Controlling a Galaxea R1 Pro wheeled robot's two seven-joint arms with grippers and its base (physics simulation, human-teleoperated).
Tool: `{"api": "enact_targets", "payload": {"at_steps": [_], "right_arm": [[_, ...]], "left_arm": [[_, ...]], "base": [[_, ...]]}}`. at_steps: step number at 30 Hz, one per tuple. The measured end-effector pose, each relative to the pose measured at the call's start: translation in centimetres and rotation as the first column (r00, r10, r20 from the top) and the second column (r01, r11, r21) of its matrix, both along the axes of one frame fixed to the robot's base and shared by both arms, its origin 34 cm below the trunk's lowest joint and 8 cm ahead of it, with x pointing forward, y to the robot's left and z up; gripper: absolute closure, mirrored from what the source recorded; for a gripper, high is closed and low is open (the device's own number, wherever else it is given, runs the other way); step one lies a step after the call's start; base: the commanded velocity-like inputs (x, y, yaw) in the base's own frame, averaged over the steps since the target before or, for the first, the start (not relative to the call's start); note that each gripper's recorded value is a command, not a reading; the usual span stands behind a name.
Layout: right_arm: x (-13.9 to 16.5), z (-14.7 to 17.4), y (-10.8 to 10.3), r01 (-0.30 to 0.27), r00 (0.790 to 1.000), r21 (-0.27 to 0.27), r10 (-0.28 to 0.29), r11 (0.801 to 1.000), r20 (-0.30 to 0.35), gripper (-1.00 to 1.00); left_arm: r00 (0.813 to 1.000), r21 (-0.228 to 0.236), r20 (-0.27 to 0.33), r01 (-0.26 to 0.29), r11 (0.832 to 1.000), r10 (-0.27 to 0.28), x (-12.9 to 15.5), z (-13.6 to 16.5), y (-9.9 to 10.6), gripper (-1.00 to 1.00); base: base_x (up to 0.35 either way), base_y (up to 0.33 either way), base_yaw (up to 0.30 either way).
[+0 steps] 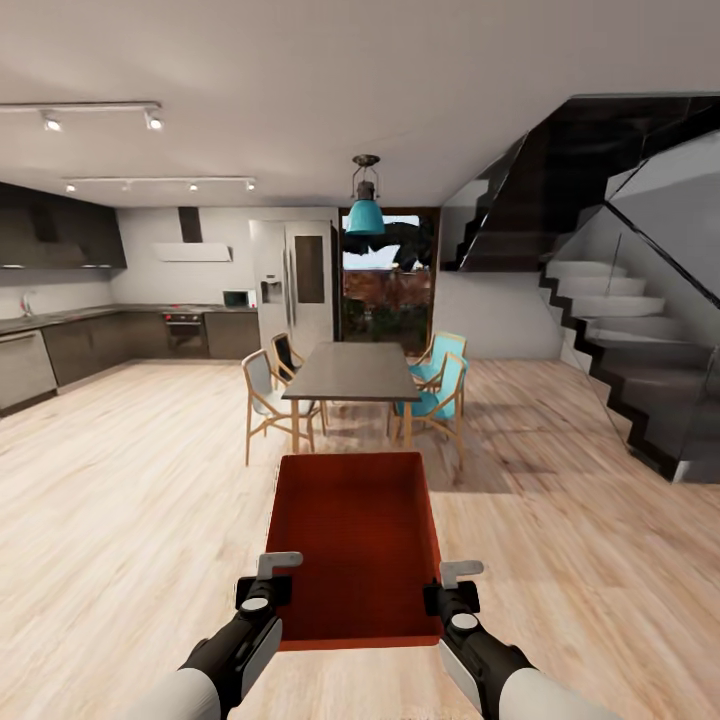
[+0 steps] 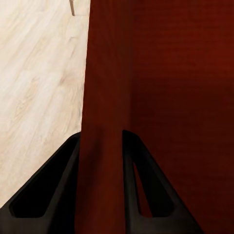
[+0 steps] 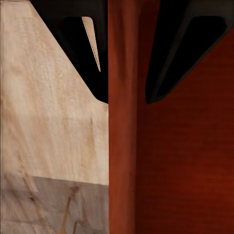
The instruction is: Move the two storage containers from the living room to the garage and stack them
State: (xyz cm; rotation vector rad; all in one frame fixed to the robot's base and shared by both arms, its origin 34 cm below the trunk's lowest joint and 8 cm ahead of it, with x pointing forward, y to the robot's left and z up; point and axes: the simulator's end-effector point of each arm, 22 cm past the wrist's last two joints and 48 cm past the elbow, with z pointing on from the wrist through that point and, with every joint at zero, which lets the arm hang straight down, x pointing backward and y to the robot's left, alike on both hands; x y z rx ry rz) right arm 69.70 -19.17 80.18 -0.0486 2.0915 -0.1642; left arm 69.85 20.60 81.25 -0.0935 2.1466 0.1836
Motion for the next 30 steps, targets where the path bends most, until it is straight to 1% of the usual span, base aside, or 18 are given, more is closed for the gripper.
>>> {"api": "enact_targets", "payload": {"at_steps": [30], "right_arm": [[-0.01, -0.01, -0.01, 0.000, 1.000, 0.000, 0.000, 1.000, -0.001, 1.00]], "left_arm": [[1.000, 0.000, 0.000, 0.000, 1.000, 0.000, -0.01, -0.02, -0.02, 1.00]], "base": [[0.000, 0.000, -0.285]]}}
